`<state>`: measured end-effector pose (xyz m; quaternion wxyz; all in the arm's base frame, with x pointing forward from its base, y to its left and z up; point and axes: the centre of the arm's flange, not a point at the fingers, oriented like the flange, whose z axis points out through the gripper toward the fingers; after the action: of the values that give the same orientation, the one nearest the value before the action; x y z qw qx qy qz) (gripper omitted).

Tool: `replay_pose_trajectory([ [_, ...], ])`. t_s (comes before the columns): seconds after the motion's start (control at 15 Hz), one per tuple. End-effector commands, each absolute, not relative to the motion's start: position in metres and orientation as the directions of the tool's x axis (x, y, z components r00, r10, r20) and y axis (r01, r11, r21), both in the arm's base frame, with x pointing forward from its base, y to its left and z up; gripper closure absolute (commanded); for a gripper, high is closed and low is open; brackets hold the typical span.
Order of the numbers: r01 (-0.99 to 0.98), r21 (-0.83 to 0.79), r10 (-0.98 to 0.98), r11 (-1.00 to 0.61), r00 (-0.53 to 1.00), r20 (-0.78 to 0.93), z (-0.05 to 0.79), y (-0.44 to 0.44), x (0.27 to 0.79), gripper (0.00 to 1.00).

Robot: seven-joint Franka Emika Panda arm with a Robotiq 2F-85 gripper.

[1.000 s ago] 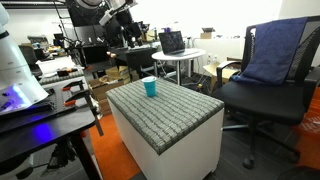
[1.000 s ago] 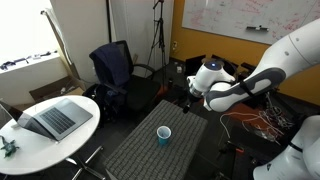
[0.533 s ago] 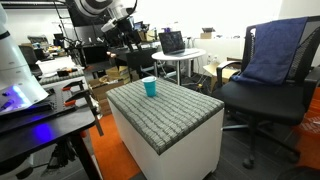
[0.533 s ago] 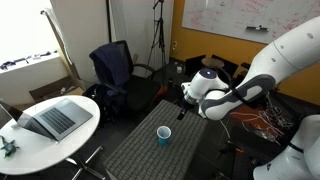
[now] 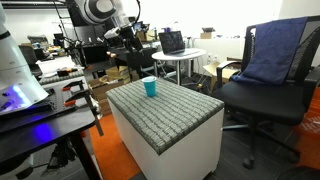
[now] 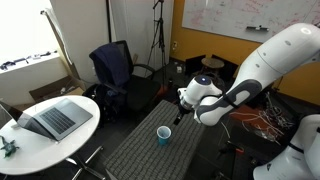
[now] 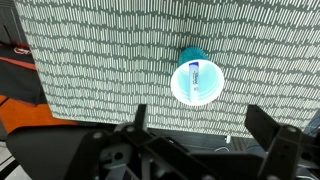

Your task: Remove the marker from the cup and put it on the table

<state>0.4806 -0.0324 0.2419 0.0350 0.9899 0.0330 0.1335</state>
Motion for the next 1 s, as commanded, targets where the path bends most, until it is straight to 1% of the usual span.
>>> replay_pose_trajectory([
  [0.0,0.031,0.069,0.050,-0.997,0.954,0.296,0.218,-0.032,0.492,0.00],
  [0.33,0.032,0.061,0.050,-0.998,0.947,0.317,0.191,-0.030,0.495,0.00],
  [0.93,0.014,0.035,0.024,-0.999,0.953,0.302,0.165,-0.028,0.506,0.00],
])
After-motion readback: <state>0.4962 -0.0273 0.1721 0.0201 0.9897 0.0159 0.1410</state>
